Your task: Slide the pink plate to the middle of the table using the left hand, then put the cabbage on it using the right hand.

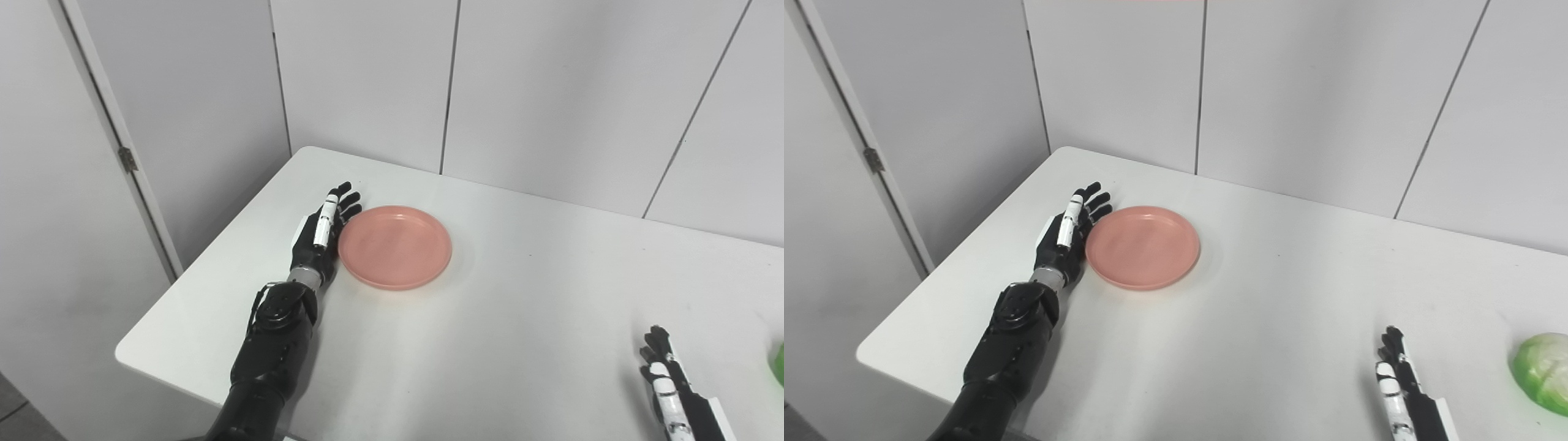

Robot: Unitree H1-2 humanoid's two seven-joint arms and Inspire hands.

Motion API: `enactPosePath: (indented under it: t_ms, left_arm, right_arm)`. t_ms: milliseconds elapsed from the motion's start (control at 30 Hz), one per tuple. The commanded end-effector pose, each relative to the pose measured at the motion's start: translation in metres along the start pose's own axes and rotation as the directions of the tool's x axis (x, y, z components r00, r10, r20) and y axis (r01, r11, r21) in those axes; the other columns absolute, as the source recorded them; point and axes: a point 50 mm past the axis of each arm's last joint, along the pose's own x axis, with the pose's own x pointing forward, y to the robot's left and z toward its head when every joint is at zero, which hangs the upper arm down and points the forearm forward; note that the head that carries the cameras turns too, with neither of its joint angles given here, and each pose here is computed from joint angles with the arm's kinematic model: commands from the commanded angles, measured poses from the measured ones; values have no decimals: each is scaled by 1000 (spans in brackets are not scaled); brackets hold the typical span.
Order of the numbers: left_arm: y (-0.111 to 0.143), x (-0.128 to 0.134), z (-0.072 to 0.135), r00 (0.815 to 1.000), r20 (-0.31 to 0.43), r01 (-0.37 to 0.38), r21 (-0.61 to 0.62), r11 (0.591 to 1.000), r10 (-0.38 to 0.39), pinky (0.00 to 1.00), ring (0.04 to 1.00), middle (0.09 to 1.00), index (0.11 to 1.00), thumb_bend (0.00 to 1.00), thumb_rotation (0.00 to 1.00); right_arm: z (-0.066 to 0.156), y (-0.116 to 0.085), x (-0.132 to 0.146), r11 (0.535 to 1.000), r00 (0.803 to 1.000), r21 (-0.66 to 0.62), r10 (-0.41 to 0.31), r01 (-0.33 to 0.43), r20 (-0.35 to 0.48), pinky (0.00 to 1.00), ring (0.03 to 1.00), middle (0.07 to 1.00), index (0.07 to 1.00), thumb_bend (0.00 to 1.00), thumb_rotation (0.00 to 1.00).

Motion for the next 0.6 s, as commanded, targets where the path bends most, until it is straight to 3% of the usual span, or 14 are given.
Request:
enactPosePath:
  t_ms: [0,367,567]
  left_arm:
    - [-12,-9,-24,993,-118,22,-56,998,-29,906,903,899,888,361,1000]
    - [-63,-26,-31,969,-175,152,-129,980,-173,912,901,902,897,334,1000]
    - [-94,-46,-43,942,-212,212,-230,950,-261,972,945,942,934,304,1000]
  right_arm:
    - [11,1,5,1000,999,-5,-10,10,44,1000,1000,1000,1000,138,1000]
    - [9,8,7,1000,999,-17,-8,8,46,992,988,1000,1000,214,1000]
    - [6,14,9,1000,999,-25,-10,11,40,973,979,999,1000,303,1000]
